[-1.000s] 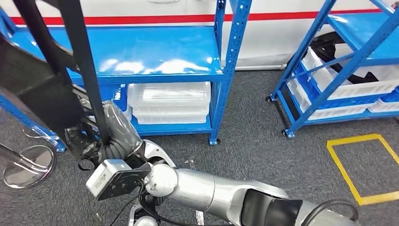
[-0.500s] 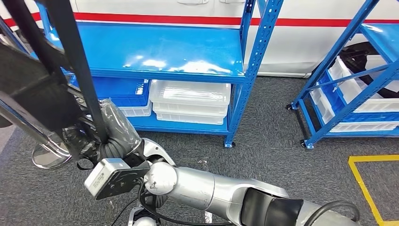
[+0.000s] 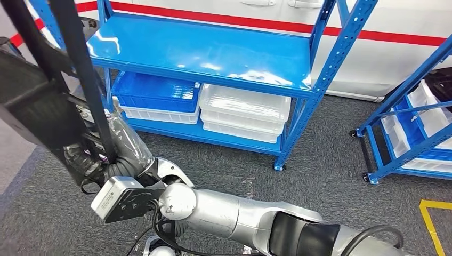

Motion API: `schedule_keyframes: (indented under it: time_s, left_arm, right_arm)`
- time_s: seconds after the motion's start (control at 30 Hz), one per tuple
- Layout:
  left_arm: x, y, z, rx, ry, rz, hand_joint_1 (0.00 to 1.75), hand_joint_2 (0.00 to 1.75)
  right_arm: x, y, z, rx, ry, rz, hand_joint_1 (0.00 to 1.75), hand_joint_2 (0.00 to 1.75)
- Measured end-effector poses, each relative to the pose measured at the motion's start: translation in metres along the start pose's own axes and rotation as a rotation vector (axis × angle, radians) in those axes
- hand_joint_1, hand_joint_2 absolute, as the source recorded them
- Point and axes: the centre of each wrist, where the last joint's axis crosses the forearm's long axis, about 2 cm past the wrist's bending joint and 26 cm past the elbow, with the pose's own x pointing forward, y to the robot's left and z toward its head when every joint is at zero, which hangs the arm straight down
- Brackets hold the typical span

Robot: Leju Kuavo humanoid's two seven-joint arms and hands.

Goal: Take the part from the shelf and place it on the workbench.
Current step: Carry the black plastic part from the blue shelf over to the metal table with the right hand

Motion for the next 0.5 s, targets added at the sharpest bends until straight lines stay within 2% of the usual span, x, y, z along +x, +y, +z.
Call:
schedule_keyframes:
  time_s: [0.5]
  left_arm:
    - [0.0006,0.0012,-0.0014,-0.058,0.067,0.072,0.00,1.75]
  right_arm:
    - [-0.0019,0.0026,0.0029,0.038,0.024,-0.164,1.75,1.75]
